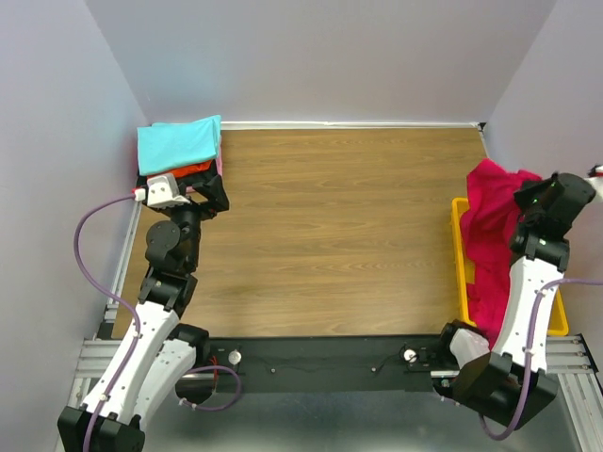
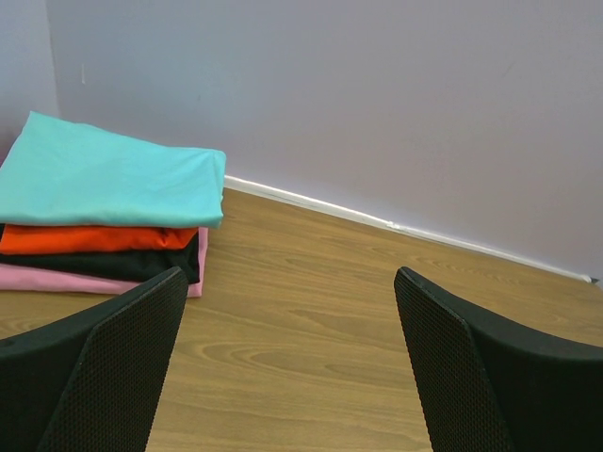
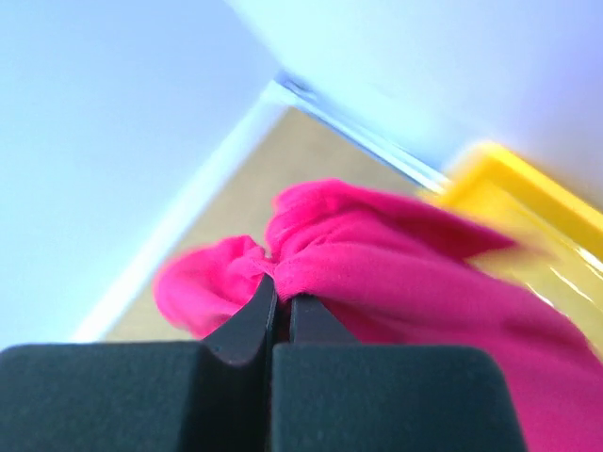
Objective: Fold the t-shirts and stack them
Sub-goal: Grab the tshirt from the pile, then move the tshirt to the center of the board
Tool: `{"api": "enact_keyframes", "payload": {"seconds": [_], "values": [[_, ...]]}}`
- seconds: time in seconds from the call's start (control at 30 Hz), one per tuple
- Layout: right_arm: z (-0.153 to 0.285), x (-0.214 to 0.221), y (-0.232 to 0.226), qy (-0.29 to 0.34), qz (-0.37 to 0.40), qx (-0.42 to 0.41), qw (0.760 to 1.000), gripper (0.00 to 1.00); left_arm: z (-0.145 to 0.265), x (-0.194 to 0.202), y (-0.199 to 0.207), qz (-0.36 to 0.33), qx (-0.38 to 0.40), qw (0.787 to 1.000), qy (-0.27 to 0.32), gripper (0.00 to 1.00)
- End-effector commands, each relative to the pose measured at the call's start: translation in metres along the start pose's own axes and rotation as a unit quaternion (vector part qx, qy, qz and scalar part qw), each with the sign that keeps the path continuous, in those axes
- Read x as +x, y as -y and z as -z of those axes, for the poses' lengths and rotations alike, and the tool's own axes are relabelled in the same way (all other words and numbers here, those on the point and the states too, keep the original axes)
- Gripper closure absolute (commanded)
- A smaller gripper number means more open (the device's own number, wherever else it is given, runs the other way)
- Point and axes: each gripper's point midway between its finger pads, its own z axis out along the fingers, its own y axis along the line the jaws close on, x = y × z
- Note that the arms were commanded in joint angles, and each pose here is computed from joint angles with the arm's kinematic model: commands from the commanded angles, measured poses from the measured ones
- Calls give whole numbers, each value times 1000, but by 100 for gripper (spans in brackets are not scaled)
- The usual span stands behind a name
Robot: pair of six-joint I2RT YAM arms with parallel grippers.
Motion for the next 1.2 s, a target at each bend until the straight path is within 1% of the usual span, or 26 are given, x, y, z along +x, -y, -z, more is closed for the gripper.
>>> {"api": "enact_keyframes", "payload": {"seconds": [0.0,0.07,0.1,0.17,0.2,0.3,0.37,0.4,0.43,0.53,0.57,0.6,0.63,0.67,0.7,0.73,0.77,0.8,0.83,0.87,0.9,0.93,1.0,1.07,1.1,1.17], "values": [[29,-57,-88,33,-27,-175,984,99,3,-4,-6,-4,-14,1000,13,2],[44,-74,-121,33,-35,-248,967,100,3,-4,-6,-5,-13,1000,13,2],[59,-76,-144,18,-40,-308,950,100,3,-4,-6,-6,-12,1000,12,2],[75,-88,-166,15,-45,-349,936,99,3,-4,-5,-5,-9,1000,12,2],[86,-100,-179,33,-43,-378,924,99,3,-5,-4,-5,-7,1000,12,2],[119,-122,-204,57,-37,-431,900,100,4,-5,-2,-4,-1,1000,12,2],[145,-139,-224,75,-27,-486,870,99,5,-4,-2,-3,0,1000,12,2],[144,-136,-227,66,-31,-496,865,100,5,-4,-2,-4,-1,1000,12,2],[161,-145,-238,65,-29,-524,849,99,6,-4,-2,-4,0,1000,12,2],[175,-151,-262,44,-36,-572,818,99,7,-5,-3,-6,0,1000,13,2],[181,-143,-276,27,-36,-591,805,100,7,-6,-2,-6,2,1000,15,2],[182,-134,-285,19,-22,-596,802,99,7,-8,-2,-6,2,1000,16,2],[174,-129,-296,17,-21,-592,806,100,7,-8,-1,-7,3,1000,15,2],[199,-117,-320,4,-13,-623,782,100,7,-8,-2,-9,0,1000,15,2],[203,-108,-330,6,3,-631,776,99,6,-7,-3,-10,-2,1000,14,2],[195,-96,-340,-10,1,-631,776,100,6,-7,-3,-10,-3,1000,13,2],[211,-85,-354,-24,-1,-651,759,100,4,-5,-5,-13,-8,1000,10,2],[209,-74,-361,-34,7,-654,756,100,4,-4,-5,-14,-7,1000,8,2],[199,-60,-371,-49,9,-648,760,100,3,-4,-5,-15,-10,1000,6,2],[215,-49,-386,-60,11,-663,746,99,2,-2,-5,-18,-10,1000,2,2],[217,-33,-393,-68,32,-664,744,99,2,-1,-6,-19,-11,1000,2,2],[223,-6,-407,-97,39,-672,733,99,2,-1,-7,-19,-14,1000,2,2],[237,8,-419,-108,56,-686,717,99,1,-1,-8,-21,-17,1000,1,2],[240,22,-424,-121,61,-690,711,99,2,-2,-10,-21,-22,1000,3,2],[237,26,-424,-123,63,-687,713,100,2,-2,-10,-20,-24,1000,3,2],[216,41,-419,-119,72,-657,741,99,2,0,-15,-20,-35,999,1,2]]}}
